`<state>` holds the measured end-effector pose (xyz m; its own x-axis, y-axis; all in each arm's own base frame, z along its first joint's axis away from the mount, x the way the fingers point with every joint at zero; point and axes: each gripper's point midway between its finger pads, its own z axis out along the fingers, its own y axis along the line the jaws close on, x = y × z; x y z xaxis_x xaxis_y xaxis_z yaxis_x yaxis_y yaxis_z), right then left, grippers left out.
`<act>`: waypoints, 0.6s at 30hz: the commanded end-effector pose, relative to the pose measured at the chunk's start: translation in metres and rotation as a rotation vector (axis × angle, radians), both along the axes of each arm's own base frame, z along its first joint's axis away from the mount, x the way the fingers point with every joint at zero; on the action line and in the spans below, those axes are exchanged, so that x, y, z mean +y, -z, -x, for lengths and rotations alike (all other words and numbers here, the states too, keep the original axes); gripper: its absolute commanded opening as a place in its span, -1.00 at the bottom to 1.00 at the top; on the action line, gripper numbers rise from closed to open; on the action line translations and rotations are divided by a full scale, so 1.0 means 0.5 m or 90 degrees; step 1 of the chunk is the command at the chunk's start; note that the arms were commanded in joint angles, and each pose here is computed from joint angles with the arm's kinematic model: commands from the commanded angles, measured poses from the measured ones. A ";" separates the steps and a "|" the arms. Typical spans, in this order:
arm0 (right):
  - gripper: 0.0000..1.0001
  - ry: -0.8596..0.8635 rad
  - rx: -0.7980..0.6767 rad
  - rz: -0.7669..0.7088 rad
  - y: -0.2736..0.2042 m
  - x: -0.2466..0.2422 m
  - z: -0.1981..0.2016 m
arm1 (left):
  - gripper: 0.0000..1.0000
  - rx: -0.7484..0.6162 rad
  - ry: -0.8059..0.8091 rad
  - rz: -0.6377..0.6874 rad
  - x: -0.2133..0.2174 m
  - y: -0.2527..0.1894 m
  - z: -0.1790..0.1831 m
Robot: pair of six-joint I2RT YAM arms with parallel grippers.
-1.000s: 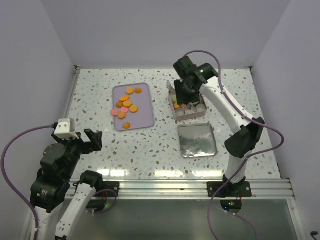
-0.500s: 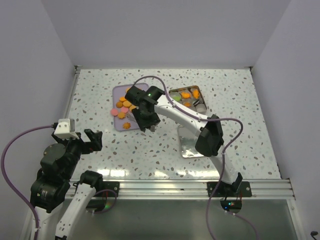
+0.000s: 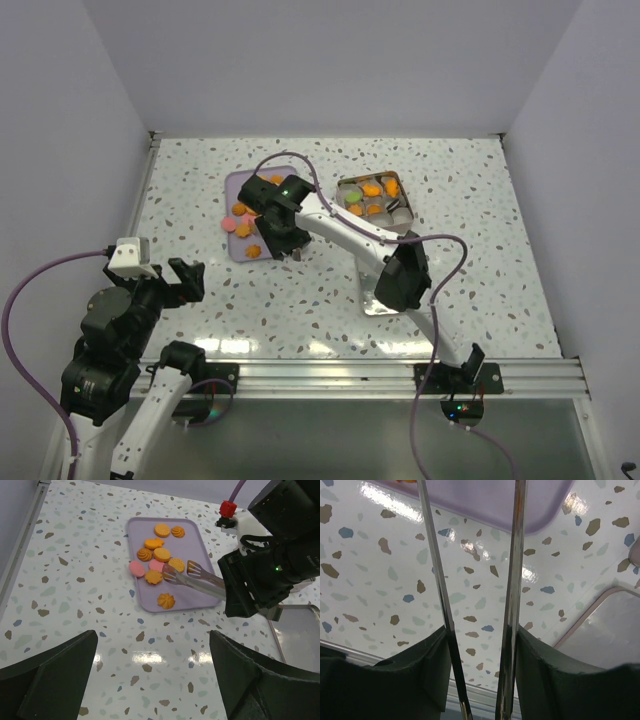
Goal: Pack the cookies
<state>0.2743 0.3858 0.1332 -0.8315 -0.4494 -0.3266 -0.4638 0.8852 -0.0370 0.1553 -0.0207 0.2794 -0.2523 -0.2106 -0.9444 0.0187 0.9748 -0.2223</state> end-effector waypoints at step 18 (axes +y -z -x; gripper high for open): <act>0.01 -0.010 -0.004 0.088 0.027 -0.044 -0.026 | 1.00 -0.021 -0.001 -0.002 0.000 -0.016 -0.010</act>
<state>0.2957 0.3866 0.1112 -0.8156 -0.4763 -0.3285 -0.4697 0.8766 -0.1047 0.1553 -0.0207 0.2794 -0.2524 -0.2105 -0.9444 0.0191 0.9748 -0.2223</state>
